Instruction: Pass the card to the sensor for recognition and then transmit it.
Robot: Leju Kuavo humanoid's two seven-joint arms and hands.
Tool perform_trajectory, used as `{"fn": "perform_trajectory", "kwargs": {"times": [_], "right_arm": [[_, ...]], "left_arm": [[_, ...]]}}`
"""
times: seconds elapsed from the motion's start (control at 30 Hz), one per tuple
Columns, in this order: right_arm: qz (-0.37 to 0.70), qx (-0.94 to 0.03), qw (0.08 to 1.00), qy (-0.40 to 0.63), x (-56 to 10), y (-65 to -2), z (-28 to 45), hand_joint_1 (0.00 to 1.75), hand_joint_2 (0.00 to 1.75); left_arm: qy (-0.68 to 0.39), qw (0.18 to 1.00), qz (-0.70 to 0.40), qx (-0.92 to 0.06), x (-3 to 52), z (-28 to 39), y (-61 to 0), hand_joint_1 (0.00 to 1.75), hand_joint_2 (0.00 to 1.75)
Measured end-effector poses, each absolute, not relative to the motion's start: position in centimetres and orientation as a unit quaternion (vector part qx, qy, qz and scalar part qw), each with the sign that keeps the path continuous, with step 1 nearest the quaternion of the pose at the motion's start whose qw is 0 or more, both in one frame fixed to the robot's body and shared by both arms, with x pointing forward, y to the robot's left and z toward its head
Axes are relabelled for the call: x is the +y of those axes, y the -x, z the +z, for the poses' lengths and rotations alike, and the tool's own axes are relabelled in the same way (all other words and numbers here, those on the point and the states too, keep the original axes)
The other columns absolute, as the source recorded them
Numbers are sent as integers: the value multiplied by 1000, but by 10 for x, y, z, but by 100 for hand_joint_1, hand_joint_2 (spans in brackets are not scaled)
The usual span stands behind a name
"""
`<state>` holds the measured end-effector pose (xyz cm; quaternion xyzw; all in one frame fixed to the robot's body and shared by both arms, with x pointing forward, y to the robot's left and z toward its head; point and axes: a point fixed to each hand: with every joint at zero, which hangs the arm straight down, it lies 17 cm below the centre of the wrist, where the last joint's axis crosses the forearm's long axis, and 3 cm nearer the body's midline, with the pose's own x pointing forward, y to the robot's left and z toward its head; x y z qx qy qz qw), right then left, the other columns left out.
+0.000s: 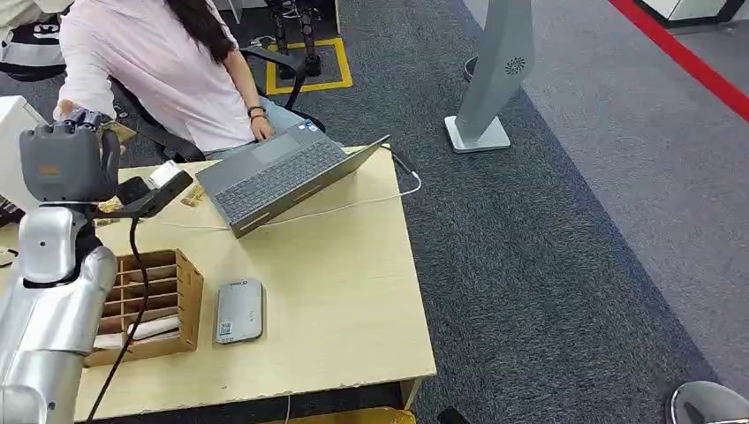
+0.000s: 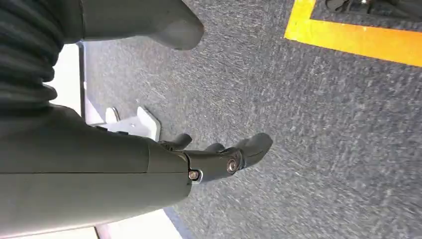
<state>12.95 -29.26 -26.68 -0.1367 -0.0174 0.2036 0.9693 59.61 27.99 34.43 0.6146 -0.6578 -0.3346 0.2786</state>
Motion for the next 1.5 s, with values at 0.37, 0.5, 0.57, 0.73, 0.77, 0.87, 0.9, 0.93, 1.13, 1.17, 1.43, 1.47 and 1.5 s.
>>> {"fn": "perform_trajectory", "kwargs": {"times": [0.37, 0.5, 0.57, 0.73, 0.77, 0.87, 0.9, 0.93, 1.13, 1.17, 1.43, 1.47, 1.5], "right_arm": [[212, -22, 968, 135, -286, -133, -266, 0, 175], [210, -23, 968, 134, -284, -133, -266, 0, 175], [209, -22, 969, 133, -284, -133, -266, 0, 175], [203, -20, 970, 131, -283, -132, -266, 0, 175], [202, -20, 971, 130, -283, -131, -266, 0, 175], [195, -19, 972, 129, -282, -130, -267, 0, 175], [193, -21, 972, 130, -283, -130, -267, 0, 175], [191, -22, 973, 131, -283, -130, -267, 0, 175], [184, -24, 974, 129, -282, -125, -269, 0, 175], [184, -23, 974, 128, -282, -123, -269, 0, 175], [178, -26, 976, 120, -280, -113, -272, 0, 175], [177, -26, 977, 119, -280, -111, -272, 0, 175], [175, -27, 977, 118, -280, -110, -273, 0, 175]], "left_arm": [[-602, 314, -353, -644, 273, 326, -621, 0, 175], [-601, 330, -356, -635, 277, 315, -623, 0, 0], [-599, 337, -359, -632, 279, 310, -624, 0, 0], [-589, 343, -358, -638, 276, 306, -625, 0, 175], [-581, 346, -358, -644, 274, 305, -624, 0, 175], [-541, 365, -354, -670, 268, 293, -621, 0, 175], [-523, 373, -348, -683, 266, 289, -618, 0, 175], [-505, 380, -340, -696, 264, 285, -614, 0, 175], [-311, 421, -220, -823, 272, 274, -571, 0, 175], [-281, 423, -197, -839, 279, 273, -562, 0, 175], [-101, 423, -23, -900, 378, 262, -478, 0, 175], [-81, 422, -1, -903, 392, 260, -467, 0, 175], [-57, 421, 25, -905, 407, 257, -456, 0, 175]]}}
